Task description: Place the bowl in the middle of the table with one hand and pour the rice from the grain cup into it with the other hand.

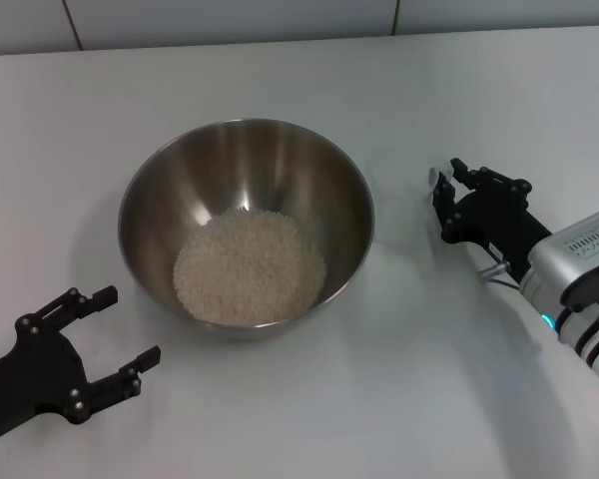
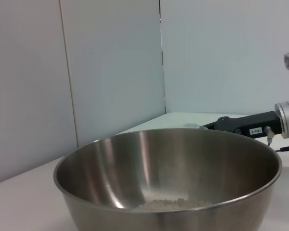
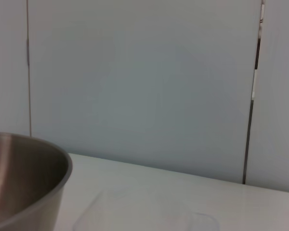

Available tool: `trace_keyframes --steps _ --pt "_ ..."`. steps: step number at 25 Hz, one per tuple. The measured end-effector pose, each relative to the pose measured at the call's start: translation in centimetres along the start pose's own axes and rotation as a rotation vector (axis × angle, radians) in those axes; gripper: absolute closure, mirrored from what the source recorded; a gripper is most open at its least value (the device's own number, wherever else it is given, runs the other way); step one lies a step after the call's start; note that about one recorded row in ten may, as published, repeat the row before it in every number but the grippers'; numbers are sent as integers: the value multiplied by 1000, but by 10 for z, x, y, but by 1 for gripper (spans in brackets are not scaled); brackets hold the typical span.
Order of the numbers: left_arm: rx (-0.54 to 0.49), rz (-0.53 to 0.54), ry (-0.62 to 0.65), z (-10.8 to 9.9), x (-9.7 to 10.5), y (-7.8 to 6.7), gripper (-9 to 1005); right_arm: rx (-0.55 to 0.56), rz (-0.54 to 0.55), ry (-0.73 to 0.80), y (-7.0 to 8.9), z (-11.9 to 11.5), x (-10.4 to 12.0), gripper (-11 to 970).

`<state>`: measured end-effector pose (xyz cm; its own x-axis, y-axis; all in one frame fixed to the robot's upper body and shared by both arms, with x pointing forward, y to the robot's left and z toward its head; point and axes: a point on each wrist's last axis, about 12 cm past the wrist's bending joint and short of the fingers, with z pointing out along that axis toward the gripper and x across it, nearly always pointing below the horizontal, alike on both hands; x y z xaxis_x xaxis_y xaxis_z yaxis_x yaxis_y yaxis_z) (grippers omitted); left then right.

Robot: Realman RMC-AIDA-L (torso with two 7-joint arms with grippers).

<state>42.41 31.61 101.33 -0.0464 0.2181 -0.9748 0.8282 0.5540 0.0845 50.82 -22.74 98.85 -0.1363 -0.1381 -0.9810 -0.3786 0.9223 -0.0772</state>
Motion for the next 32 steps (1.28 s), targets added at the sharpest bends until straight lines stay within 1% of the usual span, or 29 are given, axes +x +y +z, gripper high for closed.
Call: trace_keyframes --steps 6,12,15,18,20,21,25,28,30,32 --pt "0 -2 0 0 0 0 181 5 26 -8 3 -12 5 666" --pt "-1 -2 1 0 0 0 181 43 66 -46 3 -33 11 464" --pt "-3 -3 2 -1 1 -1 181 62 100 -60 -1 -45 15 345" --pt "-5 -3 1 -3 1 -1 181 53 134 -88 -6 -60 18 232" --pt "-5 -3 1 -4 1 -1 181 17 131 -123 -9 -71 18 159" --pt "-3 -4 0 -4 1 -1 181 -18 114 -142 -9 -78 18 122" --pt "5 -8 -8 -7 1 -4 181 -208 25 -206 -2 -101 15 122" --pt "7 -10 -13 -8 0 -5 181 -383 -37 -229 8 -111 14 123" --pt "8 -11 -13 -8 0 -6 181 -464 -57 -235 12 -114 12 123" --pt "10 -12 -14 -8 1 -6 181 -498 -61 -228 14 -113 12 123"
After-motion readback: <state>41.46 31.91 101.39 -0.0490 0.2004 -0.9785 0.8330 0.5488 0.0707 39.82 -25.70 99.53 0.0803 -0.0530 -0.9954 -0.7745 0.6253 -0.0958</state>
